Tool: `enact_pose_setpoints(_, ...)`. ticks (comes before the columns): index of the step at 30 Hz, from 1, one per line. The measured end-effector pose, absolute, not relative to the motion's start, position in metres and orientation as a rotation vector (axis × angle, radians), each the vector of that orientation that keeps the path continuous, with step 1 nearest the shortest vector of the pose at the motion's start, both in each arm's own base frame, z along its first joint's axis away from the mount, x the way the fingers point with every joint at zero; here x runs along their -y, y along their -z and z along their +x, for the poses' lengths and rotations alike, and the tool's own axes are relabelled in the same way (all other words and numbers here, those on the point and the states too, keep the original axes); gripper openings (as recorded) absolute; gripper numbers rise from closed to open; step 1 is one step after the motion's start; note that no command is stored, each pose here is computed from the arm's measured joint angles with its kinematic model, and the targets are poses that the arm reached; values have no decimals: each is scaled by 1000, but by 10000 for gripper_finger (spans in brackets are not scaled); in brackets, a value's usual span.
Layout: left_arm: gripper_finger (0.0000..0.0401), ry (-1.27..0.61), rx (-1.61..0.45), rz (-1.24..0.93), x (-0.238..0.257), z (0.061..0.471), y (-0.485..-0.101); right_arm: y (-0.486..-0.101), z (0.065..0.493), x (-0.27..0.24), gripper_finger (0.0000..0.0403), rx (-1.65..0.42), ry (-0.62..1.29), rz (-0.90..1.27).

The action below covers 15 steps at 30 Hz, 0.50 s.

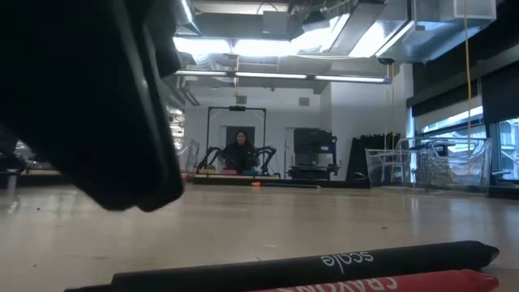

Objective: Sort crayons/erasers/pens/pencils in bins
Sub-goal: Put the black pen into the bottom left transparent bin

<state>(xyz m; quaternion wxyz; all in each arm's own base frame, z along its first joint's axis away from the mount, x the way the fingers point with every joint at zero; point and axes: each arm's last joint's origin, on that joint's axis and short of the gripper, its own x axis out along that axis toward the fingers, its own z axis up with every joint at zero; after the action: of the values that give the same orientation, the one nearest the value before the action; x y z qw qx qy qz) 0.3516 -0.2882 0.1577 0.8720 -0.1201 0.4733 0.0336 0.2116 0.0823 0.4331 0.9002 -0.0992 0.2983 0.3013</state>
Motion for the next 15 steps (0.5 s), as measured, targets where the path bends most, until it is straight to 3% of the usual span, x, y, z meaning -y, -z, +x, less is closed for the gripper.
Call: enact_pose_setpoints(15,92,-90,-1003,-193,288,357,-133,-433,211,-82,108,-617,-625,-207)
